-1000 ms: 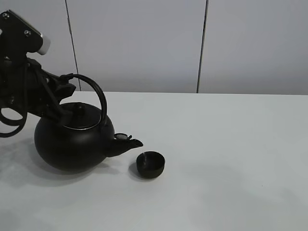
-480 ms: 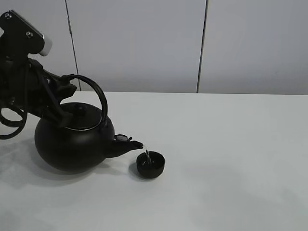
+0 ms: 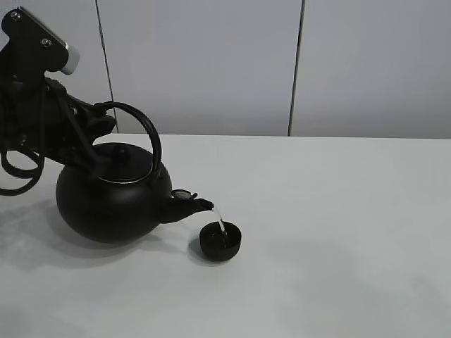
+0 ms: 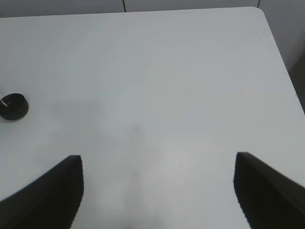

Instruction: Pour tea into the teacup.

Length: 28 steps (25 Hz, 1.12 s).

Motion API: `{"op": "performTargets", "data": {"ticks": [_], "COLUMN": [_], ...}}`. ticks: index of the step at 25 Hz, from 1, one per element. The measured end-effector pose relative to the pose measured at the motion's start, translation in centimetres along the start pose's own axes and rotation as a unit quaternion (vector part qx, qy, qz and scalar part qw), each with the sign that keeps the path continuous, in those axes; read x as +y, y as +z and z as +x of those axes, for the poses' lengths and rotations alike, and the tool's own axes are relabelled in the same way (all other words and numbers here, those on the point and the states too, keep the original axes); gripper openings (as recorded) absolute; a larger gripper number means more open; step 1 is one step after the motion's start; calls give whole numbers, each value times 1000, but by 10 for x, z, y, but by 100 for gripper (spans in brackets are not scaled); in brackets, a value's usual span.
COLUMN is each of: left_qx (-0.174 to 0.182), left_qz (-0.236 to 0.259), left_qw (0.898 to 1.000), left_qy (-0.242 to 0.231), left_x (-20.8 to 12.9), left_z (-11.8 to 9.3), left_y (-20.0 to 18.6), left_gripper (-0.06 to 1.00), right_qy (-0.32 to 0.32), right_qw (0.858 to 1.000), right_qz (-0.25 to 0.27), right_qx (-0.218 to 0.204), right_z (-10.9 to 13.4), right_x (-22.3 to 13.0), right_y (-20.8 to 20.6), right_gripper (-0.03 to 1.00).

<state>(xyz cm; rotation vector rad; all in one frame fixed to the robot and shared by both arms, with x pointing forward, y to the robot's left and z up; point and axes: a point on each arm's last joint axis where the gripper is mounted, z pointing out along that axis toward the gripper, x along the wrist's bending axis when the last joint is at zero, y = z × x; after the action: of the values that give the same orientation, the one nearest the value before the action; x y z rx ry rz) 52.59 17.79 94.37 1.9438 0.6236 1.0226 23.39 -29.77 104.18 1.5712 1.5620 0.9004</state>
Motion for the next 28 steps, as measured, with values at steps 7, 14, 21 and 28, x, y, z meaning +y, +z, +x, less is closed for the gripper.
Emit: {"op": "performTargets", "data": {"ticks": [7,14,21,28], "left_qx": [-1,23,53,102], "left_qz": [1,-12,-20,-33], "left_qw": [996,986,975,960], "left_qy": [-90,-166,-215,-258], "left_x": [0,-11,-20,-30], "left_z": [0,-3,-4,14], "left_y": [0,-10,-20,-27], "left_gripper": [11,11,11,11], "right_qy": [0,0,0,0], "right_qw": [1000,1000,1000,1000], "right_qz": [0,0,-1,0], "right_qx": [0,0,0,0], "right_z": [0,0,0,0], "right_x": [0,0,0,0], "right_y": [0,0,0,0], "right_gripper": [59,59,59,59]}}
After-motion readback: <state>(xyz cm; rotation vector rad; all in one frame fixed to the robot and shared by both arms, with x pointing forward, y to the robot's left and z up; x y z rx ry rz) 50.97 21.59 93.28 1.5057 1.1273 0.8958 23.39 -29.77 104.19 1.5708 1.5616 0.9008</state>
